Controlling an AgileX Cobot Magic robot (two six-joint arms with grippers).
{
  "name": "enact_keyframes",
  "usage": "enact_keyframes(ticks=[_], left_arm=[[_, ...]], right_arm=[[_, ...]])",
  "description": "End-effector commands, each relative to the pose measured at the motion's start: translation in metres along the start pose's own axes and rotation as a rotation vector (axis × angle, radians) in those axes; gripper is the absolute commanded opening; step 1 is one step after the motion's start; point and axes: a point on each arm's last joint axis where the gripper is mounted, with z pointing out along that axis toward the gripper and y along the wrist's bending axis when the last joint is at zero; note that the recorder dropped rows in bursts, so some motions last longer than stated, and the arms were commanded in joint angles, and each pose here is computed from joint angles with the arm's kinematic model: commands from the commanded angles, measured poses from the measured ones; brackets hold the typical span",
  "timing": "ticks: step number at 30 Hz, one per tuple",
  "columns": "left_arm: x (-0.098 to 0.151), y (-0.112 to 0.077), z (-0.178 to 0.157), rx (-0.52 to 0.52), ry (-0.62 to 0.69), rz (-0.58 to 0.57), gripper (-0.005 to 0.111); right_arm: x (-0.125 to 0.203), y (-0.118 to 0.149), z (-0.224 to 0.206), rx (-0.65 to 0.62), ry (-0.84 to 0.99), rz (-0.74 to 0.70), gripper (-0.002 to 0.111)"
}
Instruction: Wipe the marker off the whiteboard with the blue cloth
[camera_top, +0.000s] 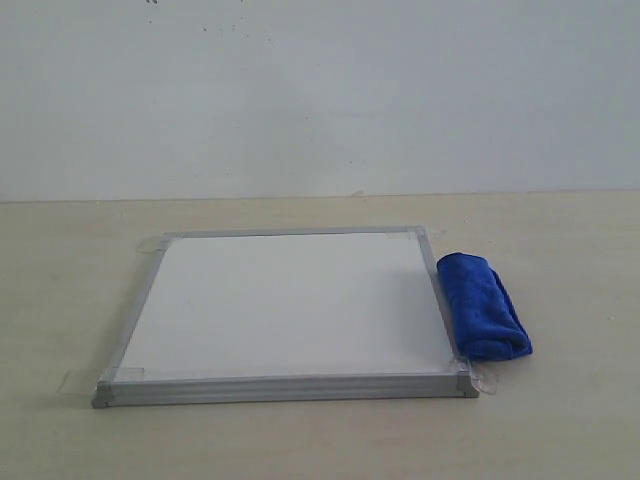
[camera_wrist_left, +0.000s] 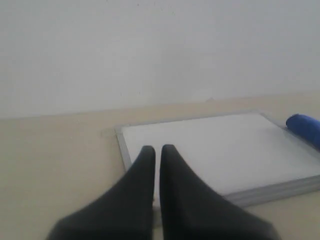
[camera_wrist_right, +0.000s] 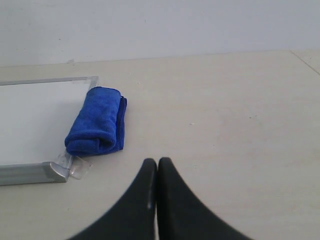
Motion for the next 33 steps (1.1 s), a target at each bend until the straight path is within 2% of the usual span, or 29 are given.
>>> enact_keyframes(ticks=[1,4,13,19,26,33], left_arm=[[0.0097,-0.0015,-0.0005,0.015,0.096,0.002,0.004],[0.0135,-0.0022,-0.0010,0.023,0.138,0.002,0.004],[0.0135,-0.0013,-0.0009,0.002,0.138,-0.068,0.004],[0.0135,-0.0013,-0.0009,-0.010,0.138,-0.239,0.004],[0.0121,0.0005,-0.0007,-0.017,0.122,-0.060,0.004],[0.0129,0.0007,-0.0008,-0.019,0.131,-0.053,0.004]], right_arm=[[-0.0009,-0.0004,-0.0003,0.006,-0.012,-0.002,0.000],[-0.0009,-0.0004,-0.0003,0.006,-0.012,-0.002,0.000],[-0.0009,-0.0004,-0.0003,0.006,-0.012,0.000,0.000],[-0.0009,-0.0004,-0.0003,0.006,-0.012,-0.003,0.000],[-0.0009,-0.0004,-0.0003,0.006,-0.012,-0.001,0.000],[-0.0009,-0.0004,-0.0003,0.006,-0.012,-0.001,0.000]])
